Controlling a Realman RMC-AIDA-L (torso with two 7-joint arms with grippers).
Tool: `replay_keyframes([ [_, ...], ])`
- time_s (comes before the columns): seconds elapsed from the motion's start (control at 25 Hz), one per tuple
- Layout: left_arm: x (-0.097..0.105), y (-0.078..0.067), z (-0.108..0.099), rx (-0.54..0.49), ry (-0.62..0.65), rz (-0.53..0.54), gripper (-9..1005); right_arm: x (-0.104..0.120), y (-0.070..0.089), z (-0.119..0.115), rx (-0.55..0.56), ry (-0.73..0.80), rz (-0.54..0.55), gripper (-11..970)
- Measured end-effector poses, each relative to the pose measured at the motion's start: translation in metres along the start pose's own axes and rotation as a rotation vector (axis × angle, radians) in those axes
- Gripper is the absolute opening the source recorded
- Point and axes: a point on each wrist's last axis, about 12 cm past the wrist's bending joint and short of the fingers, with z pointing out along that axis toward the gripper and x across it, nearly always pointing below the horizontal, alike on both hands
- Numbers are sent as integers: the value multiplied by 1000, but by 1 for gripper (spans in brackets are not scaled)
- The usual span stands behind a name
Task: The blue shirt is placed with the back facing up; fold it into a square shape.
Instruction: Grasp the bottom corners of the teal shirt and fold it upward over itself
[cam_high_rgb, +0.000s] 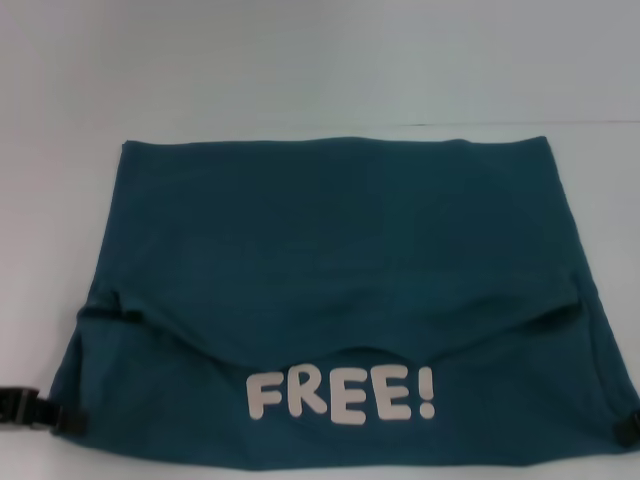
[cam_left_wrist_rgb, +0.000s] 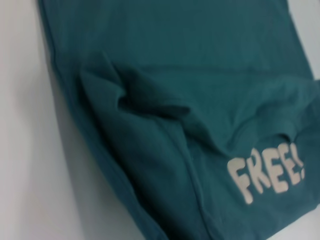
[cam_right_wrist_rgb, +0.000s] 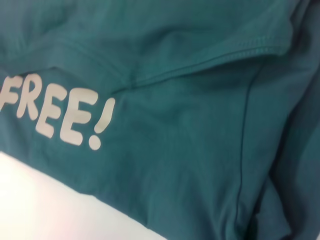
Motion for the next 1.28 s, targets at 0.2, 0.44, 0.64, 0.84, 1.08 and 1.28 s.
replay_keyframes([
  [0.2,10,2,-3,-8,65,-2,17,10,-5,-3,-21,-3,1,73],
  [0.44,-25,-2,-1,-6,-43,21,16,-8,-13,-20,-31,-192,45,79],
  [0.64,-70,-11,8,-60,-130,18,16,-38,-19,-25,-24,-388,112,85],
  [0.84,-106,-17,11,-126,-212,0,17,-68,-17,-27,-5,-555,144,90],
  [1.08,-138,-24,15,-229,-310,17,17,-99,-11,-30,58,-695,157,97],
  [1.28,-153,-22,40,-339,-420,41,16,-118,-8,-10,172,-774,147,102],
])
